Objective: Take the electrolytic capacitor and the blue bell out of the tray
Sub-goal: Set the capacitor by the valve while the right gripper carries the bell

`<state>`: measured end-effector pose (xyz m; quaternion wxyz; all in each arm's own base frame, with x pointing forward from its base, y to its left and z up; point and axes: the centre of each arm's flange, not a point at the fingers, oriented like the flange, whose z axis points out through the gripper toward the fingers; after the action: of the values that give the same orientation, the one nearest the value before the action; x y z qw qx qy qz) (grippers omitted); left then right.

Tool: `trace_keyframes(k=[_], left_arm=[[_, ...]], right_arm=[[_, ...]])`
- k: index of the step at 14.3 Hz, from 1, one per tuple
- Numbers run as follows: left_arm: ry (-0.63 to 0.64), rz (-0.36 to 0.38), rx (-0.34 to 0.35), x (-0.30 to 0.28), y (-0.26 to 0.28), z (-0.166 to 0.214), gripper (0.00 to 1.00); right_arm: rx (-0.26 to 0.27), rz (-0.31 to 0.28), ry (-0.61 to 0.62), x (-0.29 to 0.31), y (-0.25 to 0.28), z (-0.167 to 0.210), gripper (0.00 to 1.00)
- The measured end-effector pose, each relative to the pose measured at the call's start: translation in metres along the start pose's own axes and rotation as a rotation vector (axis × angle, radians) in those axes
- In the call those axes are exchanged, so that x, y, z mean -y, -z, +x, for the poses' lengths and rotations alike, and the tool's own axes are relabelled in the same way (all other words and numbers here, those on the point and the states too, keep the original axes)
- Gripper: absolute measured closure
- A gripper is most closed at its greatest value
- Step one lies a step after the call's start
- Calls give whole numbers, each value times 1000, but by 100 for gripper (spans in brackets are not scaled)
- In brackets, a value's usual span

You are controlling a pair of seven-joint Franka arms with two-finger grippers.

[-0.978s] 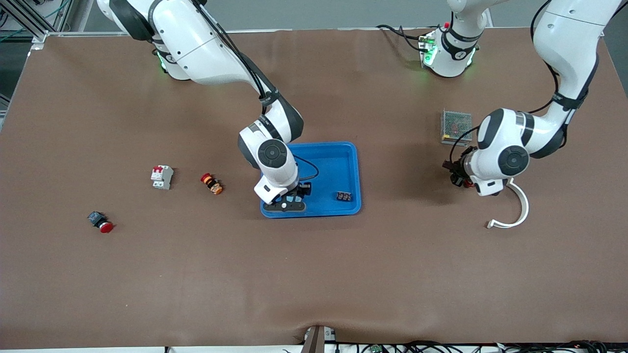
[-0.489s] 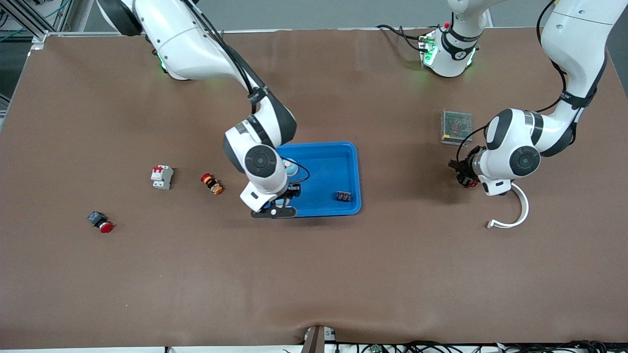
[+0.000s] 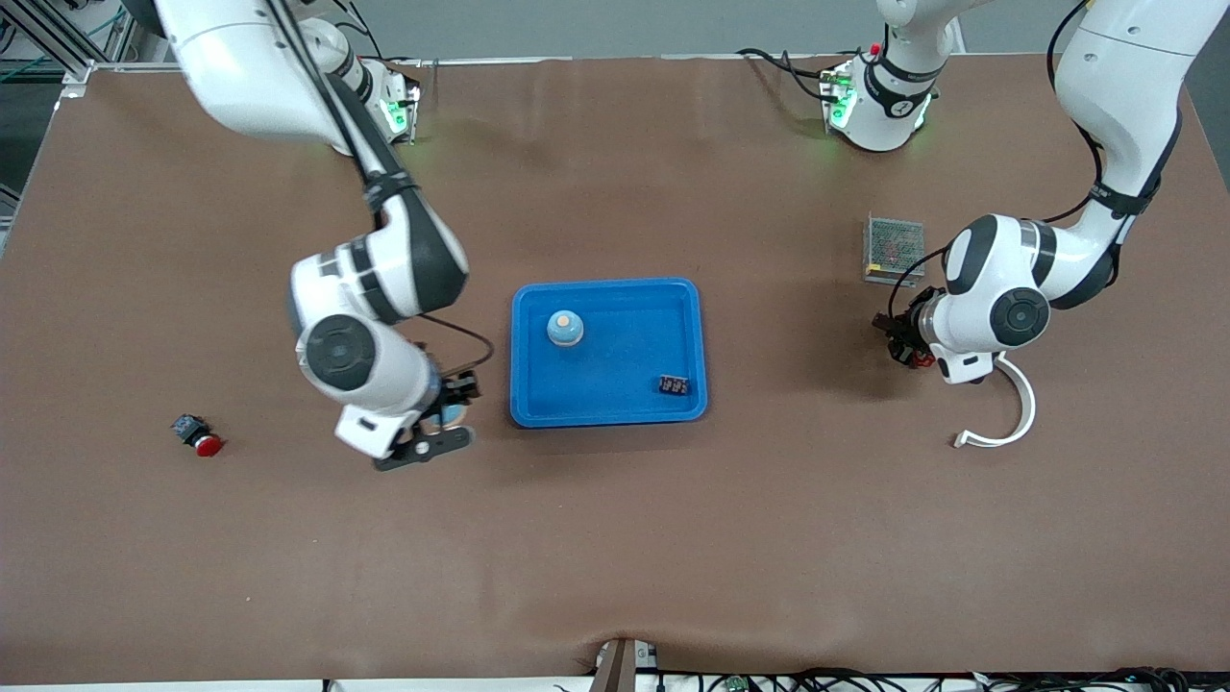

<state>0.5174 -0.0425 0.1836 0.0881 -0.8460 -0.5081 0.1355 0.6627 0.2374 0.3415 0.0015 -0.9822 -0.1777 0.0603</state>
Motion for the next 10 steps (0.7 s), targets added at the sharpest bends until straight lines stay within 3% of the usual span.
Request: trace_keyframes(k=[7, 10], left_arm=[[-25, 22, -30, -27, 51, -9, 1], [-84, 51, -67, -55, 104, -45, 0]], right_arm=[[-23, 22, 289, -196, 11, -33, 32], [-45, 17, 382, -247, 8, -49, 32]])
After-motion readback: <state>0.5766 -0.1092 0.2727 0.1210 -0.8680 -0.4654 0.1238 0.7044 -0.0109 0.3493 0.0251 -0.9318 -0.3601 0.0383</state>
